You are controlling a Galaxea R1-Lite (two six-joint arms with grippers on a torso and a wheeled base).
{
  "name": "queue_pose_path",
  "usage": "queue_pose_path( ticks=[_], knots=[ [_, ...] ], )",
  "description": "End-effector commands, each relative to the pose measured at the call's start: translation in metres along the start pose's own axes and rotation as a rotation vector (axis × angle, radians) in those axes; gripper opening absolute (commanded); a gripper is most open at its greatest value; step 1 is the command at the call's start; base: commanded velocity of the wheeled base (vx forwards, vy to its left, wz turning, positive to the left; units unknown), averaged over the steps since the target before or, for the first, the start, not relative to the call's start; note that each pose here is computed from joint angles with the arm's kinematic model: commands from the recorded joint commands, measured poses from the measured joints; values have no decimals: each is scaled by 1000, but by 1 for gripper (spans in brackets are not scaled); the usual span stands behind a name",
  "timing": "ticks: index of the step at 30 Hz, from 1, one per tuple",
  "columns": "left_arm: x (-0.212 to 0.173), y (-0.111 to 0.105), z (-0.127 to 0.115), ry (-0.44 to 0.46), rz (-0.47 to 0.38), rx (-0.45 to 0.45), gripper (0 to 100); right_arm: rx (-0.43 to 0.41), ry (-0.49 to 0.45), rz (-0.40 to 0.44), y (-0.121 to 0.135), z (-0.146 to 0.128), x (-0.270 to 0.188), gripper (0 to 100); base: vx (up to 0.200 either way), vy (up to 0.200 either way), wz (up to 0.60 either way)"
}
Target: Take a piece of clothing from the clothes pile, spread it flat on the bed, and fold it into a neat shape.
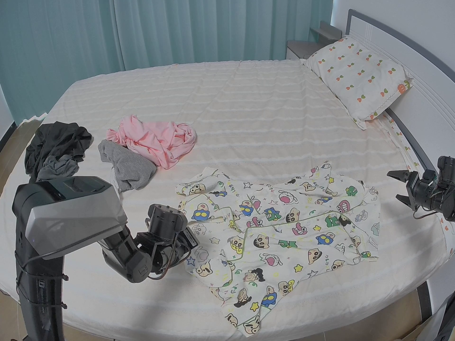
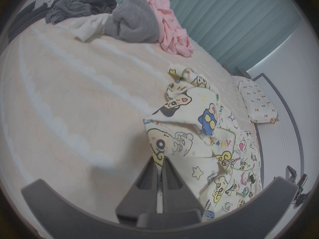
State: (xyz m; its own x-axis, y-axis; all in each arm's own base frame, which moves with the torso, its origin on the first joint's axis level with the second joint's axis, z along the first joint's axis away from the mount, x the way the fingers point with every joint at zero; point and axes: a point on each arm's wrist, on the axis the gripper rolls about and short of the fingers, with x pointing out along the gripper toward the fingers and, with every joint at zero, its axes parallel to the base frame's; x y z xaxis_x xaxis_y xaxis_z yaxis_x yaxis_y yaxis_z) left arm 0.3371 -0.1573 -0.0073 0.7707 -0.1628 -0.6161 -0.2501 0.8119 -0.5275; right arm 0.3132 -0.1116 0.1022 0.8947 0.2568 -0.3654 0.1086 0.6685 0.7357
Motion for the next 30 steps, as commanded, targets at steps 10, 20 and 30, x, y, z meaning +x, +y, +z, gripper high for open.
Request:
queue_pose_path(
  ticks=[10, 20, 30],
  knots=[
    [-7, 19, 43, -53, 53, -1, 0, 3, 19, -3, -1, -6, 0, 100, 0, 0, 0],
    [1, 21, 79, -115, 4, -32, 0, -6, 27, -5, -2, -8, -1, 100, 0, 0, 0],
    [6, 24, 126, -171, 23, -70, 0, -6, 31, -8, -3, -10, -1, 100, 0, 0, 0]
  ],
)
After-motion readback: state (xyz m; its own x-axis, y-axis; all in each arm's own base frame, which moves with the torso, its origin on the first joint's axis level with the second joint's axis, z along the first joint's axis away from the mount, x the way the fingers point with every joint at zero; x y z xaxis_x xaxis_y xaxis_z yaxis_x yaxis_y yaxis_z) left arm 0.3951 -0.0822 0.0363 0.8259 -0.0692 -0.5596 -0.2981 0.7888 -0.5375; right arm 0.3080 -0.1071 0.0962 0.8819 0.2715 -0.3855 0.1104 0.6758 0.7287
